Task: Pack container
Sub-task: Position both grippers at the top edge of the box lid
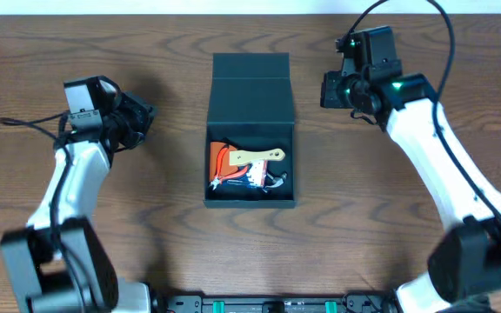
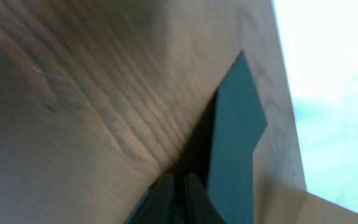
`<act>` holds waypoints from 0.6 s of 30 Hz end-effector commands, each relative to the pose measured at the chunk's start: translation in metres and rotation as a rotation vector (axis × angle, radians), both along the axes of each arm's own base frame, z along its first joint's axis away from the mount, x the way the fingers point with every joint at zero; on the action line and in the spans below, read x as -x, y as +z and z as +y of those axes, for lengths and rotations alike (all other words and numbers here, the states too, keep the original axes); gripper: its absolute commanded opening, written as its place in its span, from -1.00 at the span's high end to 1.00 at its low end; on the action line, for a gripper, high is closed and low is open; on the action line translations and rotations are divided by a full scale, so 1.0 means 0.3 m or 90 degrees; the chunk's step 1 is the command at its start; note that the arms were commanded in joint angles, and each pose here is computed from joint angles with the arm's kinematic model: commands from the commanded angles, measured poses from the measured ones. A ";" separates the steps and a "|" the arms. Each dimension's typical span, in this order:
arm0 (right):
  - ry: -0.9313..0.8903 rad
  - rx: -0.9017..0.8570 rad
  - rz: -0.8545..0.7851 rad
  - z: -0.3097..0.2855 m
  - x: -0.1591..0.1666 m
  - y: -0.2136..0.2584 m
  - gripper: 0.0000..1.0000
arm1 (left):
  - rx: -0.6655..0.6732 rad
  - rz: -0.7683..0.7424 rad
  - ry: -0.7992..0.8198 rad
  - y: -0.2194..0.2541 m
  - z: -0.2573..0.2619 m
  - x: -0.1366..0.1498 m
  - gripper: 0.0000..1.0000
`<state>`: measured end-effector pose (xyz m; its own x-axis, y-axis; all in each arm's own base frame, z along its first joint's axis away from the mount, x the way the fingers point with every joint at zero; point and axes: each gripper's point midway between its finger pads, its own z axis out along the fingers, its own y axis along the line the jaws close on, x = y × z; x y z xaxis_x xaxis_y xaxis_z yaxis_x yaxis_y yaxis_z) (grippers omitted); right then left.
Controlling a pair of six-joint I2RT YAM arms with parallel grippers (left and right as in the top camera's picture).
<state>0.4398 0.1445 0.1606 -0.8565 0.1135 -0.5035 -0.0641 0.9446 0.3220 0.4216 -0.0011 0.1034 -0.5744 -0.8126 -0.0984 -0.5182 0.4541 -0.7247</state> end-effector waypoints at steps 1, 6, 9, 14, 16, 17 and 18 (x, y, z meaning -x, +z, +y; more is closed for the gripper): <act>-0.023 -0.091 0.055 0.036 -0.025 -0.060 0.97 | 0.097 0.037 -0.016 -0.078 -0.050 -0.016 0.89; -0.076 -0.109 0.145 0.027 -0.035 -0.235 0.97 | 0.171 0.078 -0.016 -0.182 -0.085 -0.030 0.89; -0.087 -0.126 0.191 0.037 -0.025 -0.312 0.97 | 0.198 0.096 -0.018 -0.217 -0.101 -0.028 0.89; -0.105 -0.154 0.253 0.060 -0.009 -0.417 0.98 | 0.221 0.120 -0.032 -0.255 -0.139 -0.019 0.89; -0.105 -0.167 0.271 0.073 -0.005 -0.449 0.97 | 0.220 0.124 -0.042 -0.261 -0.162 -0.019 0.89; -0.106 -0.173 0.279 0.079 -0.003 -0.462 0.98 | 0.220 0.124 -0.047 -0.263 -0.174 -0.021 0.89; -0.108 -0.179 0.287 0.084 -0.001 -0.475 0.97 | 0.219 0.124 -0.054 -0.262 -0.188 -0.025 0.88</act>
<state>0.4387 0.1626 0.0222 -0.9459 0.3133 -0.0844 0.2377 0.8461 0.4772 0.4242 -0.0436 0.0230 -0.5962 -0.7562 0.2698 -0.6429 0.2483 -0.7246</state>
